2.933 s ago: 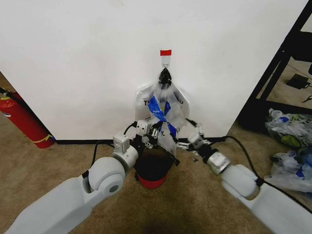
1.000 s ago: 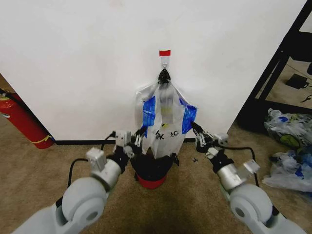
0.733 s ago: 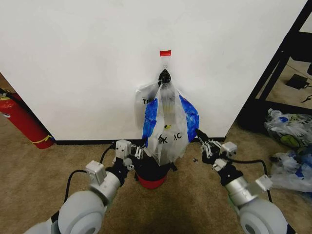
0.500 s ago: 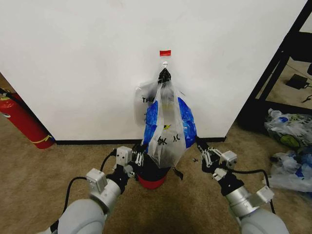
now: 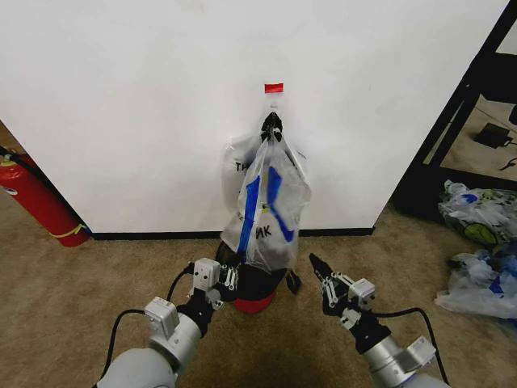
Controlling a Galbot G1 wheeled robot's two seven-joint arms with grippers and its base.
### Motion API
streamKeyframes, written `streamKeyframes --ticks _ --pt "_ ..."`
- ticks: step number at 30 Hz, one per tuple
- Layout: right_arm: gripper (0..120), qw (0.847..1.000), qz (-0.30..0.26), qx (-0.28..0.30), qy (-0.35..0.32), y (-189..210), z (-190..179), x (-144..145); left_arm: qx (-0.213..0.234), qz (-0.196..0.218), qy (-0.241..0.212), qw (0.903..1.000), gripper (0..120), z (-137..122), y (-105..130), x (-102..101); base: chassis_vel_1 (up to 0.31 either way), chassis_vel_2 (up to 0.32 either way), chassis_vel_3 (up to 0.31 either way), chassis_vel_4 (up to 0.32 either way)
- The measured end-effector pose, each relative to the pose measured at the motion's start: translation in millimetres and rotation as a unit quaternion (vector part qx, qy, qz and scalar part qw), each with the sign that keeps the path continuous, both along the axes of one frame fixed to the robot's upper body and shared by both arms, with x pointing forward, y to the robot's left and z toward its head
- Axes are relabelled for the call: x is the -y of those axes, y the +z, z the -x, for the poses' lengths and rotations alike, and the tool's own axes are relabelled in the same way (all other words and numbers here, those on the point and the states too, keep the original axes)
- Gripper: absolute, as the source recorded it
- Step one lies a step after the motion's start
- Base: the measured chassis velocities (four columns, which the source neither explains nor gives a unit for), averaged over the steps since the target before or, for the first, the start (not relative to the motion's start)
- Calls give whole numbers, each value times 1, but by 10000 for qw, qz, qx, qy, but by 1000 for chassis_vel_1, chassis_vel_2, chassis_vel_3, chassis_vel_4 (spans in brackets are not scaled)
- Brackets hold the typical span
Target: Pick up the garbage bag from the wall and place it over the trash bin.
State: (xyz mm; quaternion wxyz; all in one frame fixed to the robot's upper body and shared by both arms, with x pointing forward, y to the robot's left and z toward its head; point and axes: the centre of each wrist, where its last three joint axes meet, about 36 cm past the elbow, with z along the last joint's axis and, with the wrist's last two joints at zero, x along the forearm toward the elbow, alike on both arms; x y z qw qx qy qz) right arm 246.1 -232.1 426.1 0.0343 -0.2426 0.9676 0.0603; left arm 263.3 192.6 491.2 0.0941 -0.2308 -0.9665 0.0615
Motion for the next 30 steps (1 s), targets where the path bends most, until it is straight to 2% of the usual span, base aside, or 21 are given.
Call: streamKeyframes --ticks 6,8,10,12,13,19,21,22,25,27,30 --pt "0 9992 50 162 -360 14 -15 -4 34 5 -6 10000 0 -1 -1 1 0 0 0 0" --pt "1 9980 246 403 -417 20 -28 -4 63 16 -25 10000 0 -2 1 2 0 0 0 0" --pt "11 9946 659 724 -346 23 -44 -3 84 13 -48 10000 0 -2 3 2 0 0 0 0" --pt "13 9928 820 816 -294 23 -51 -2 86 6 -54 9999 0 -3 3 2 0 0 0 0" --pt "18 9903 1023 913 -227 22 -57 0 87 2 -64 9999 0 -3 3 2 0 0 0 0" --pt "43 9608 2424 1335 190 18 -80 22 -36 21 -342 9994 0 -16 1 10 0 0 0 0" --pt "45 9588 2501 1333 220 18 -81 24 -44 23 -363 9993 0 -17 1 11 0 0 0 0" --pt "52 9523 2721 1335 348 17 -89 27 -60 32 -399 9992 0 -19 1 12 0 0 0 0" --pt "65 9450 2933 1361 497 18 -107 27 -79 32 -423 9991 0 -21 0 14 0 0 0 0" --pt "67 9444 2948 1362 508 18 -109 26 -78 30 -429 9990 0 -21 1 14 0 0 0 0" --pt "81 9403 3052 1393 570 17 -127 19 -64 9 -473 9989 0 -23 2 16 0 0 0 0"
